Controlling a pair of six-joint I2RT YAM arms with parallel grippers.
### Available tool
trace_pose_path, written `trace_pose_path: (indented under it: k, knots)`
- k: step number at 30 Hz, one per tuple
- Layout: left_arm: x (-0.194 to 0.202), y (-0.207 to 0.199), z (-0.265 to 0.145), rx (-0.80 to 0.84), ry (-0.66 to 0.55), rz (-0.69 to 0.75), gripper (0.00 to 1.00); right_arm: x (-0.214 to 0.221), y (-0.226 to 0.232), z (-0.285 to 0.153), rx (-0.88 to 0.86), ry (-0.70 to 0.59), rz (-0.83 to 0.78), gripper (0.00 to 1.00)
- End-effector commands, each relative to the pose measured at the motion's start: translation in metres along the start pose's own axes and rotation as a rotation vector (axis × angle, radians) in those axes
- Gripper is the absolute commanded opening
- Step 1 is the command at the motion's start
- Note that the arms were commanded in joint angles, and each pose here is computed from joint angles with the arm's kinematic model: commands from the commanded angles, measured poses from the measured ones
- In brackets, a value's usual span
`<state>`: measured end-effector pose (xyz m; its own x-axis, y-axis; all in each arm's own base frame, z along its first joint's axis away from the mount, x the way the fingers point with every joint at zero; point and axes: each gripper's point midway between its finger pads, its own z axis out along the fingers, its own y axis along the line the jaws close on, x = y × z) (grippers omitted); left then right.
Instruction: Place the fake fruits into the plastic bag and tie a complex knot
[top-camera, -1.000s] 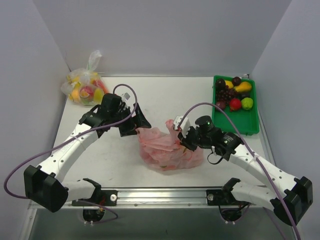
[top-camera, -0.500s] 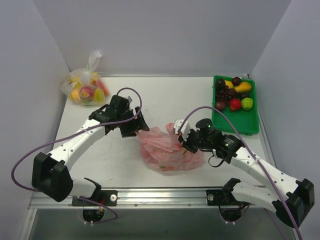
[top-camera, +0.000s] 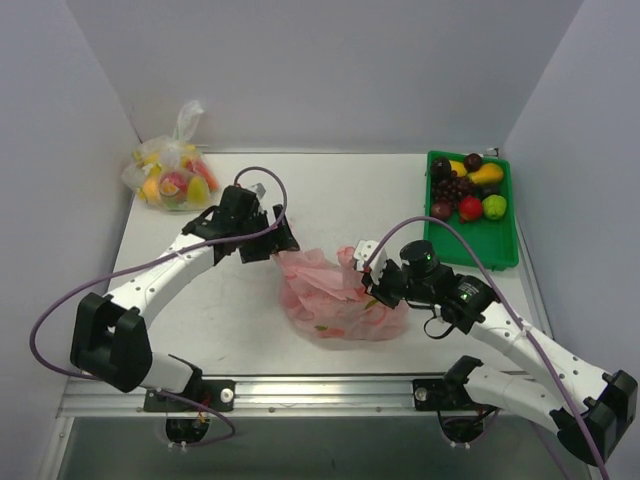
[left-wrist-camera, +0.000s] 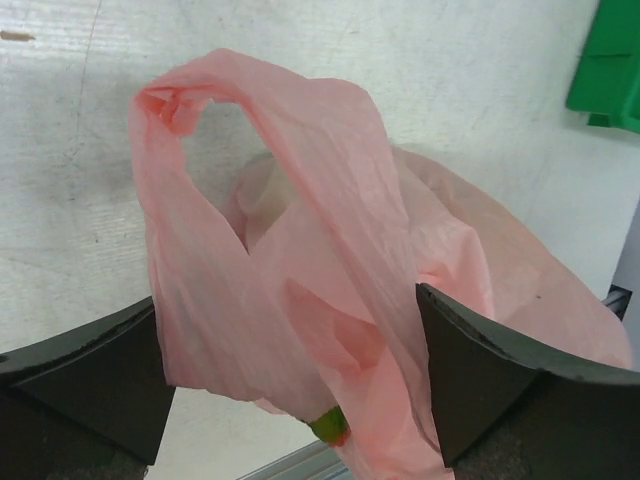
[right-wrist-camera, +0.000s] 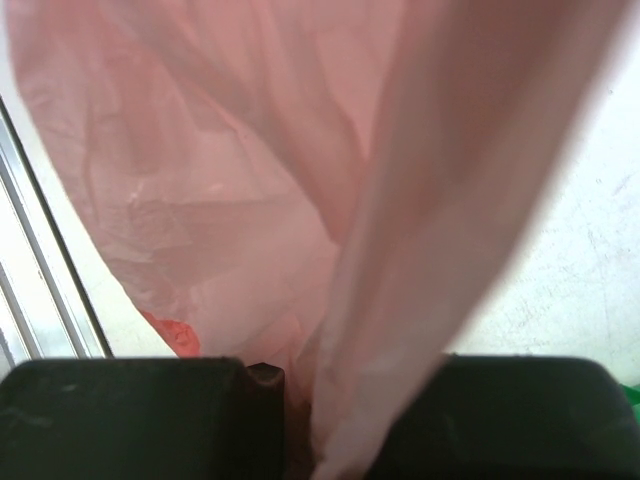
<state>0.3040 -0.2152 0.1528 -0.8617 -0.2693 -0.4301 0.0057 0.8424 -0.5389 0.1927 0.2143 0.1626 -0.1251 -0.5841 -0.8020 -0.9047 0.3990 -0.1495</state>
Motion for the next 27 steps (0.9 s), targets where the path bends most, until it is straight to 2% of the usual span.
trace_pose_path:
  k: [1,4,7,8,9,10,13,14,16,17,18,20,23,27]
  knots:
    - [0.000,0.008,0.009,-0.050,0.016,0.007,0.97,-0.004,0.006,-0.001,-0.022,-0.027,-0.012,0.00]
    - [-0.001,0.005,0.014,-0.040,0.022,-0.008,0.98,-0.002,0.008,-0.002,-0.028,-0.024,-0.019,0.00]
    - [-0.014,-0.018,0.006,0.085,-0.042,0.023,0.68,-0.002,0.005,-0.003,-0.012,-0.020,-0.001,0.00]
    - [-0.014,-0.020,0.004,0.118,-0.065,0.059,0.53,-0.003,0.005,-0.003,-0.007,-0.020,0.011,0.00]
    - [-0.029,-0.036,-0.001,0.213,-0.141,0.113,0.15,-0.004,0.003,-0.004,-0.002,-0.018,0.023,0.00]
    - [-0.030,-0.060,-0.022,0.349,-0.177,0.186,0.01,-0.004,0.002,-0.003,0.003,-0.015,0.038,0.00]
    - [-0.033,-0.097,-0.064,0.630,-0.320,0.430,0.00,-0.006,-0.006,-0.003,0.030,0.004,0.128,0.00]
    - [-0.017,-0.114,-0.082,0.778,-0.302,0.568,0.00,-0.005,-0.012,-0.004,0.053,0.011,0.187,0.00]
    - [0.001,-0.121,-0.101,0.887,-0.287,0.691,0.00,-0.008,-0.021,-0.005,0.069,0.030,0.260,0.00]
    - [0.016,-0.123,-0.111,0.965,-0.268,0.802,0.00,-0.008,-0.024,-0.005,0.066,0.038,0.297,0.00]
    - [0.025,-0.123,-0.120,1.006,-0.271,0.863,0.00,-0.005,-0.035,-0.005,0.091,0.053,0.377,0.00]
    - [0.035,-0.124,-0.129,1.063,-0.307,1.005,0.00,-0.014,-0.044,-0.011,0.091,0.058,0.428,0.00]
    - [0.049,-0.129,-0.138,1.141,-0.341,1.173,0.00,-0.024,-0.044,-0.009,0.039,0.070,0.431,0.00]
    - [0.058,-0.139,-0.138,1.217,-0.324,1.245,0.00,-0.041,-0.036,0.000,-0.053,0.042,0.403,0.00]
